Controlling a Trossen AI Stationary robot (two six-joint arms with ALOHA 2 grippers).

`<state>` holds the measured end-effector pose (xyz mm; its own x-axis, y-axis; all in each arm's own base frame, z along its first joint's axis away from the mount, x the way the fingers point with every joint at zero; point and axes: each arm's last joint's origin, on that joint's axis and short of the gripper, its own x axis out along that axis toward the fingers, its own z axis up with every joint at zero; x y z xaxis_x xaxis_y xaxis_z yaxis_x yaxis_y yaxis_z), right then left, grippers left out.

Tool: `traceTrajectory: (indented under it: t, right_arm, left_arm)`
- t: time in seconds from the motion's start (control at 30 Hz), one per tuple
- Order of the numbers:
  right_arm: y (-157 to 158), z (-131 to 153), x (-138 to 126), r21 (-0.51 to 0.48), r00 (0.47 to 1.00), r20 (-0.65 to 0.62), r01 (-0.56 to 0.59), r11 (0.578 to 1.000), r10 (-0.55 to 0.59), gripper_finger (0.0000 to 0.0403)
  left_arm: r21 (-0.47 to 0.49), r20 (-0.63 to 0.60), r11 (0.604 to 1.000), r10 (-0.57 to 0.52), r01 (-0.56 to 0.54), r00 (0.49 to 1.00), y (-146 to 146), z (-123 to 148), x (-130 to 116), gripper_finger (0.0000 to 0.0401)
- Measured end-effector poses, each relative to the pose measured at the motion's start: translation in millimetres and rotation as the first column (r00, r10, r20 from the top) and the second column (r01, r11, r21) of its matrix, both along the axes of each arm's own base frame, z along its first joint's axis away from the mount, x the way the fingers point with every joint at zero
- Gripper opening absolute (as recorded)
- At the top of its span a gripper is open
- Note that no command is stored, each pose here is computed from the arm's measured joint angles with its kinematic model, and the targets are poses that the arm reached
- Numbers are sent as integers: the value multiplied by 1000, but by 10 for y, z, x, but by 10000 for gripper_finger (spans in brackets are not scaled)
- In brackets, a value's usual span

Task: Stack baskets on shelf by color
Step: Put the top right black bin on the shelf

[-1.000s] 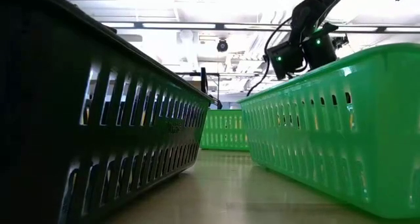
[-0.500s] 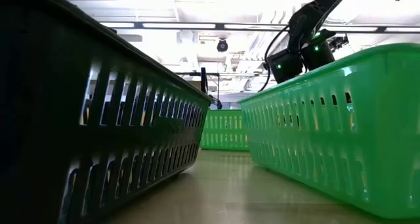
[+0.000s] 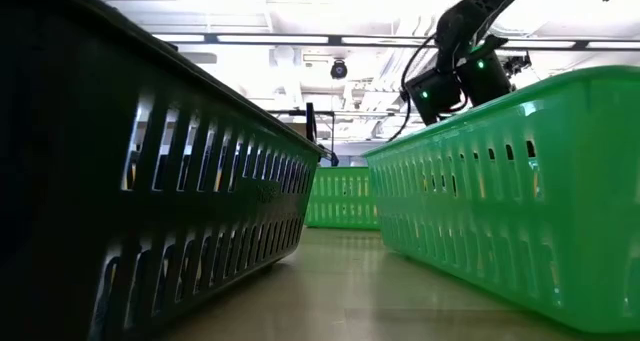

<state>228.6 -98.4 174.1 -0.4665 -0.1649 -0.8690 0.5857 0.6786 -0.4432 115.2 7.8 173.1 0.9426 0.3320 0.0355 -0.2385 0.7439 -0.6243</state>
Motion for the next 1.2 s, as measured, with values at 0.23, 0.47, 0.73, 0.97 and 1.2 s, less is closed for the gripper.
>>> traceTrajectory:
  t: [0.23,0.47,0.73,0.97,1.2]
  right_arm:
    - [89,242,153,-44,1000,25,-1,999,2,1]
    - [211,560,308,-102,998,56,-21,995,27,1]
    - [407,994,528,-145,976,189,-80,986,107,0]
    - [648,1365,671,-174,925,325,-144,974,195,0]
    - [911,1666,738,-204,859,437,-194,960,267,0]
  left_arm:
    - [0,1,1000,0,0,1000,0,0,0,78]
    - [-5,7,1000,1,-1,1000,0,5,0,78]
    - [-40,22,999,-5,6,1000,-1,7,0,78]
    - [-34,40,999,-30,32,999,-8,80,4,78]
    - [68,66,996,-69,64,995,-20,298,2,78]
